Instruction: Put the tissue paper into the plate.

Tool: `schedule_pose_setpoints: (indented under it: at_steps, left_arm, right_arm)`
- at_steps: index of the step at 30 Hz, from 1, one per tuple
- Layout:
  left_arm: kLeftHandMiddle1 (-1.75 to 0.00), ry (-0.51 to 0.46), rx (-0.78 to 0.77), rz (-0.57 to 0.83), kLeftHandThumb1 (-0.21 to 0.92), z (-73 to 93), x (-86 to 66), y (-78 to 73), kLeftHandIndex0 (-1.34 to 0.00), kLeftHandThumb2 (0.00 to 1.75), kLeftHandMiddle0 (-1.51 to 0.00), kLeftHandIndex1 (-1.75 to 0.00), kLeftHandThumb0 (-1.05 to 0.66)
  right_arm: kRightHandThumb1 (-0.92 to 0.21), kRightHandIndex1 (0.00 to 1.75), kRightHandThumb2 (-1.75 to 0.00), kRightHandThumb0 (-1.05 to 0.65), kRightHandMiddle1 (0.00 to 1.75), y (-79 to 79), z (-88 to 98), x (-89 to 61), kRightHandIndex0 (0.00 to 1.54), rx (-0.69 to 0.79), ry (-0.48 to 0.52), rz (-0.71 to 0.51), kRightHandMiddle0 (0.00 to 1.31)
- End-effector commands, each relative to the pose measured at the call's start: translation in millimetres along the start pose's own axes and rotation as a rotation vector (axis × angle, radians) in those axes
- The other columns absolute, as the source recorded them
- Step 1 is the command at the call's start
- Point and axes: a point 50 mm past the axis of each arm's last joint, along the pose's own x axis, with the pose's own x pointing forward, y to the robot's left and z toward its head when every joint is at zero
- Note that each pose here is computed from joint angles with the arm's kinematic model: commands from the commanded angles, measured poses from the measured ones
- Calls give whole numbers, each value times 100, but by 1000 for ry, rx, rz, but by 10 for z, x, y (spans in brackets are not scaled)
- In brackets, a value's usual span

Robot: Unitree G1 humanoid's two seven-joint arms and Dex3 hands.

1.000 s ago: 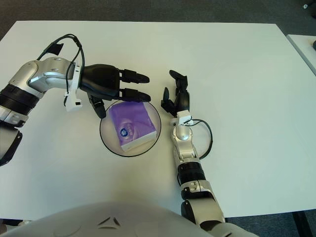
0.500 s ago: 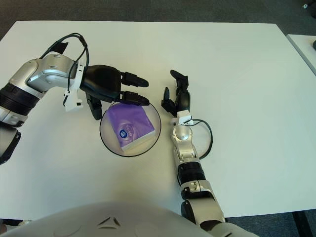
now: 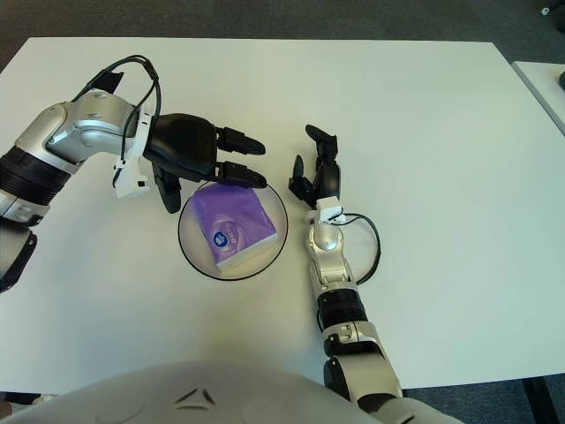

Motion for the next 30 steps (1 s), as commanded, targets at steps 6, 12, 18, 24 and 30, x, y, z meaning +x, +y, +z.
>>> schedule_pose_setpoints:
  at_steps: [6, 12, 18, 24, 30]
  left_arm:
    - [-1, 41, -35, 238, 92, -132, -171, -31, 0, 20, -2, -30, -104]
    - [-1, 194, -183, 545, 92, -278, -306, -232, 0, 47, -3, -31, -105]
    - [-1, 325, -293, 715, 92, -346, -363, -315, 0, 60, -2, -32, -104]
    - [-1, 449, -437, 870, 92, -396, -448, -426, 0, 78, -3, -30, -95]
    - [0, 494, -462, 1038, 92, -408, -495, -575, 0, 91, -2, -25, -77]
  right_arm:
    - [-92, 23, -81, -78, 86, -118, -837, -841, 26, -128, 456, 7, 0]
    - [-92, 24, -80, -76, 91, -90, -815, -835, 27, -94, 464, 14, 0]
    - [-92, 25, -80, -74, 92, -91, -821, -829, 28, -85, 478, 10, 0]
    - [-92, 26, -80, -72, 90, -101, -829, -826, 28, -75, 488, 5, 0]
    - [-92, 26, -81, -70, 89, -113, -837, -828, 28, -63, 493, 2, 0]
